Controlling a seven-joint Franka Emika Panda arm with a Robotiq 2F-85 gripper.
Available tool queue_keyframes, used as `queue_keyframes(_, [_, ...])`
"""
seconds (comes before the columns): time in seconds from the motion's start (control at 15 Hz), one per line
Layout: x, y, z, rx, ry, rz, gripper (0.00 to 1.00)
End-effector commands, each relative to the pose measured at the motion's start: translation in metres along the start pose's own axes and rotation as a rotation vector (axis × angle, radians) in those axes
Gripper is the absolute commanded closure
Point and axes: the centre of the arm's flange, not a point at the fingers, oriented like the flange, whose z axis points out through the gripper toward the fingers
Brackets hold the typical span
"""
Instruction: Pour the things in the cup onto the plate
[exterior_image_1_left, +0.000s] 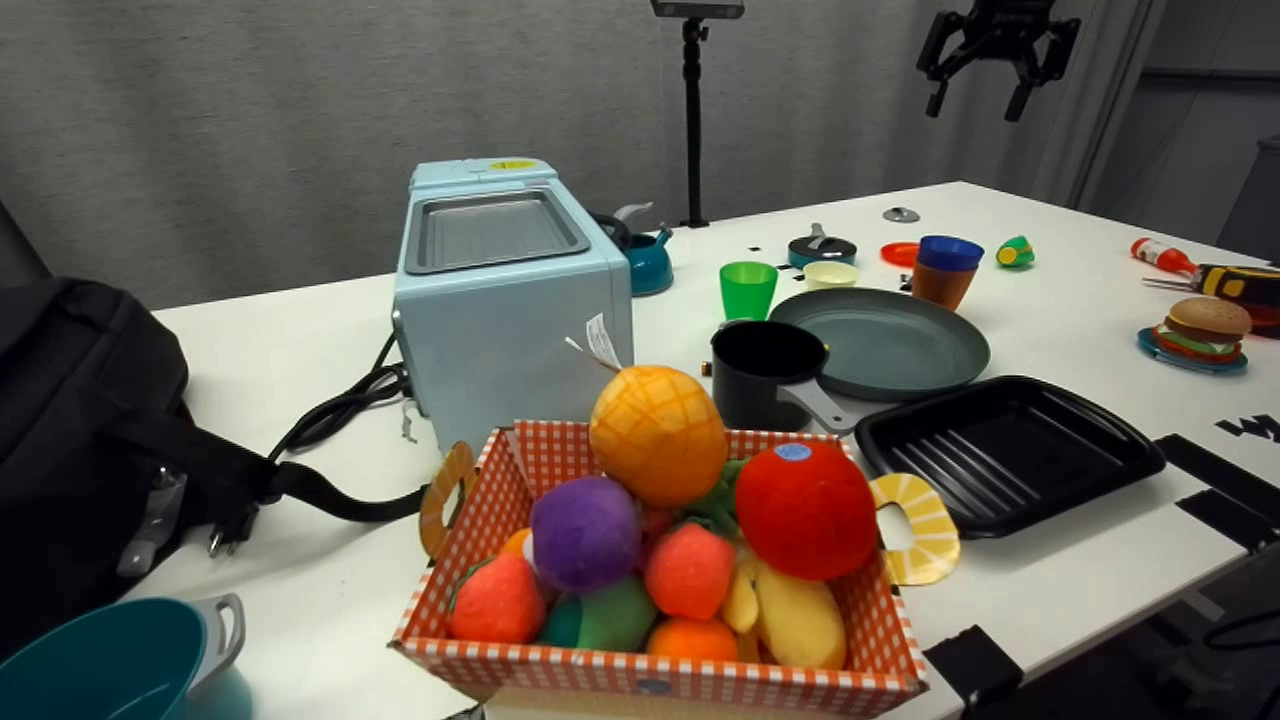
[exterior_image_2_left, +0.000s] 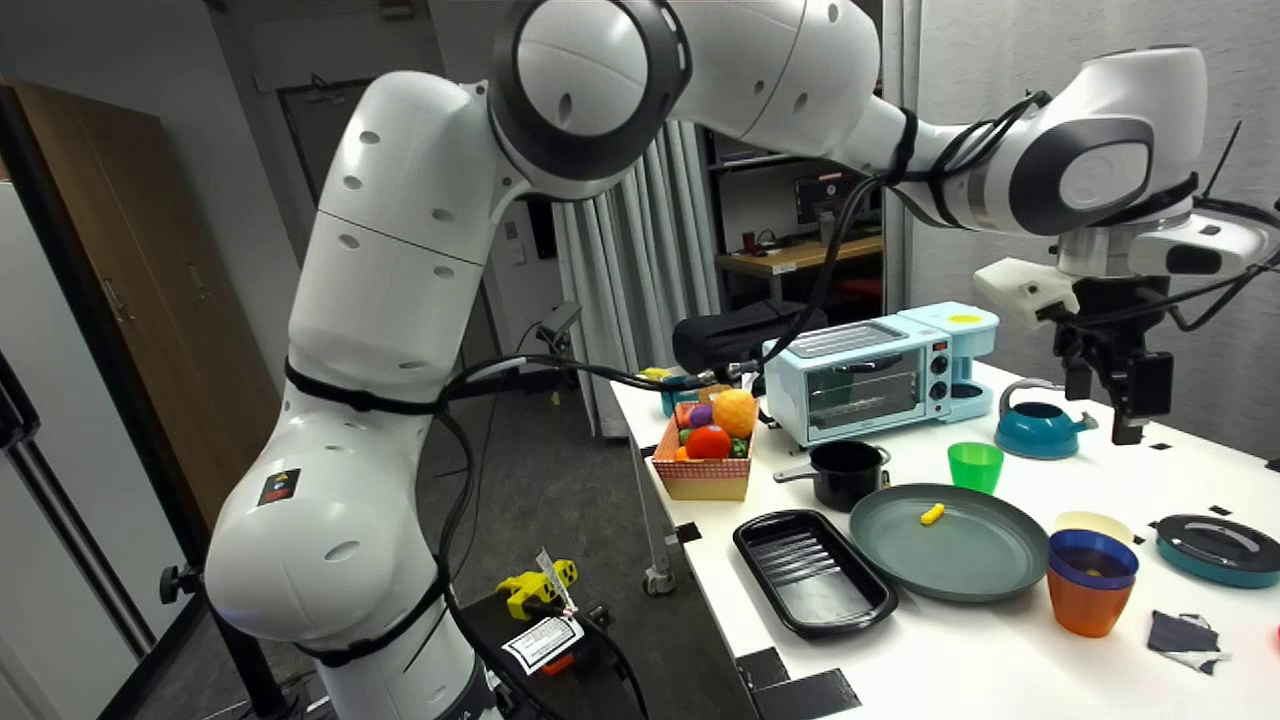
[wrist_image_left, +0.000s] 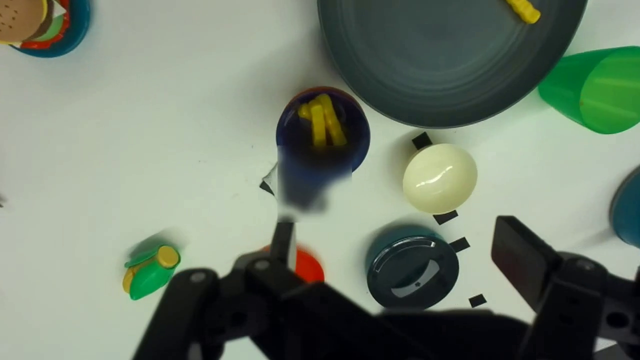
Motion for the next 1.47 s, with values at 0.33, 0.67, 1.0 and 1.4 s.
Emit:
queue_keyframes(0.33, [0.012,-0.003,0.025,-0.023,-0.01,0.034,0.0])
queue_keyframes(0.67, [0.017,-0.004,0.038,-0.042,-0.03,0.031,0.0])
queue_keyframes(1.0, [0.04,0.004,0.087,-0.099,-0.078,0.069,0.0])
queue_keyframes(1.4, [0.058,0.018,0.137,-0.171,-0.134,0.105,0.0])
